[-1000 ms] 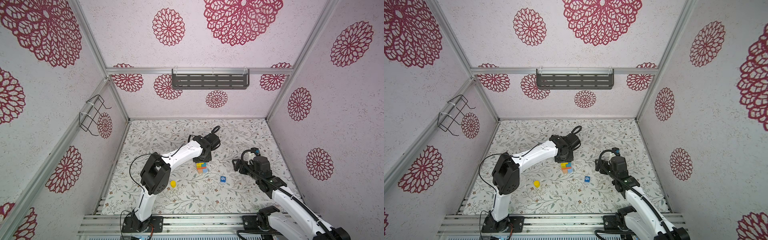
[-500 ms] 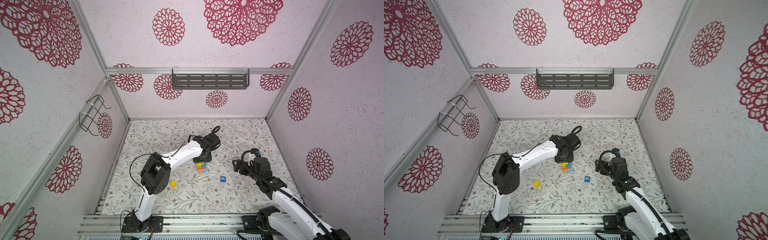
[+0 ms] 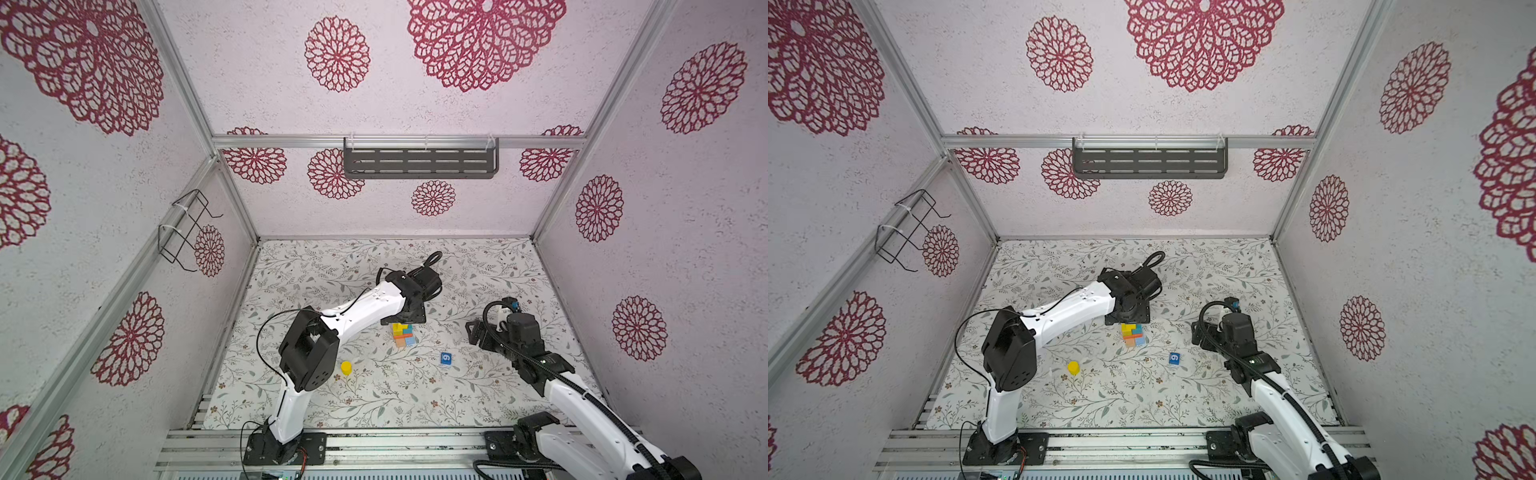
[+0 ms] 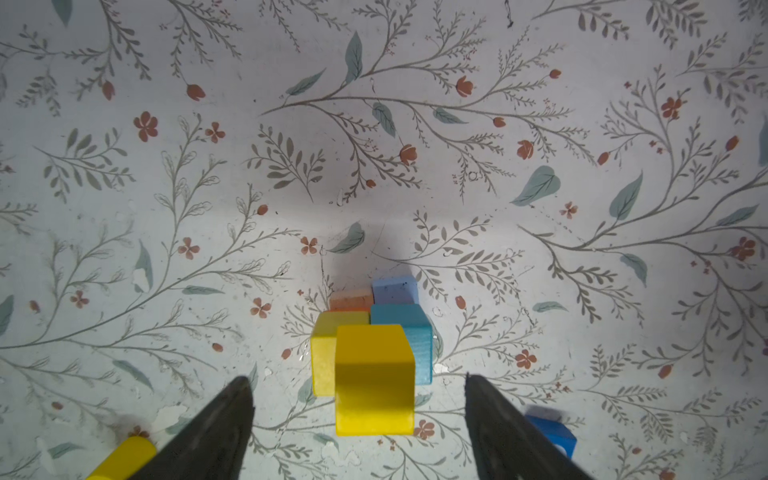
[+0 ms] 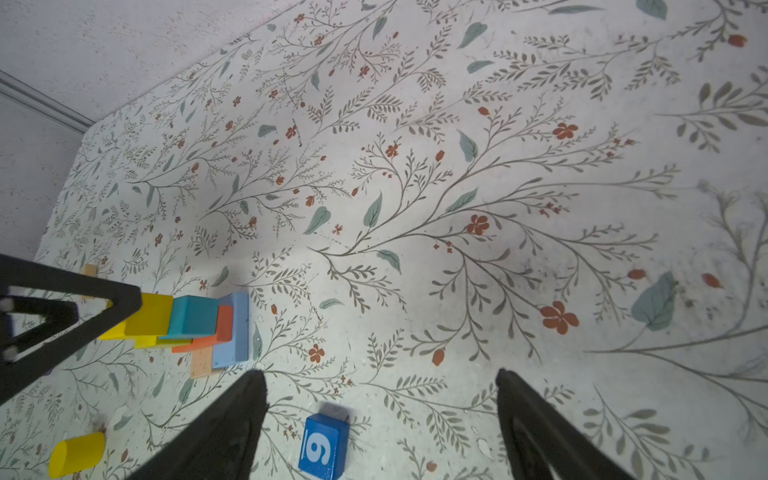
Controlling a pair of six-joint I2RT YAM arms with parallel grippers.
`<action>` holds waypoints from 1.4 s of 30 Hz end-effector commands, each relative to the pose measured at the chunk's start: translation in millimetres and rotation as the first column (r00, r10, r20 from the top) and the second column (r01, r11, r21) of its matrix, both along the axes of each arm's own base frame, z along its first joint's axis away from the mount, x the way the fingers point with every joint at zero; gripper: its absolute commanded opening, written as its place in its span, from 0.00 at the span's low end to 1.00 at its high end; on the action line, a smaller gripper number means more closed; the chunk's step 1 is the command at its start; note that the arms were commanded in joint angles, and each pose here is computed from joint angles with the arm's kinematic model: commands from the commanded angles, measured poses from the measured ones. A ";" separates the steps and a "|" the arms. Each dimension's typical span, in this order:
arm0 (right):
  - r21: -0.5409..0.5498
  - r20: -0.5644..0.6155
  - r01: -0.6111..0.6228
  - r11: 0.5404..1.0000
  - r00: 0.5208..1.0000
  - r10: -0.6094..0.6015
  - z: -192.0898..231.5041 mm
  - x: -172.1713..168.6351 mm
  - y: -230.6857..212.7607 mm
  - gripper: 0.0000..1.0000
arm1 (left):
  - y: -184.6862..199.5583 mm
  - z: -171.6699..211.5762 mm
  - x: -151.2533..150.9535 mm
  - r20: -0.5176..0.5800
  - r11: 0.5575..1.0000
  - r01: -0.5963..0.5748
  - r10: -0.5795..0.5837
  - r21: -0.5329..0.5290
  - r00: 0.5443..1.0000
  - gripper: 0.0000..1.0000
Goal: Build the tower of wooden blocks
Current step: 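Lower the yellow cube onto the stack top and open the left gripper, then raise the left gripper from the stack while right gripper moves to the blue 6 cube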
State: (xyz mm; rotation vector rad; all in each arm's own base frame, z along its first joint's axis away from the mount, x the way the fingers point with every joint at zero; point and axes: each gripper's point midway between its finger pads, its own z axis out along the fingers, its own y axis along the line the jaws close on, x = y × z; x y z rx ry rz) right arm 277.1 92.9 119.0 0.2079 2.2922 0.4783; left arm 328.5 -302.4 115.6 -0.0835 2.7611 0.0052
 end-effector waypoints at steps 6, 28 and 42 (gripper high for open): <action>-0.040 -0.141 -0.022 0.999 0.990 0.016 -6.4 -10.4 -1.2 0.79 | 26.7 59.9 -2.0 0.182 0.998 -0.018 0.028 -0.053 0.983 1.00; -0.160 -0.316 -0.024 0.987 0.948 -0.028 -38.3 -46.8 26.2 0.64 | 126.6 42.5 -36.6 0.239 0.980 -0.068 0.112 -0.187 0.965 0.97; -0.222 -0.340 -0.029 0.975 0.939 -0.050 -44.4 -47.6 56.1 0.67 | 163.4 9.0 -55.6 0.252 0.966 -0.102 0.163 -0.239 0.954 0.97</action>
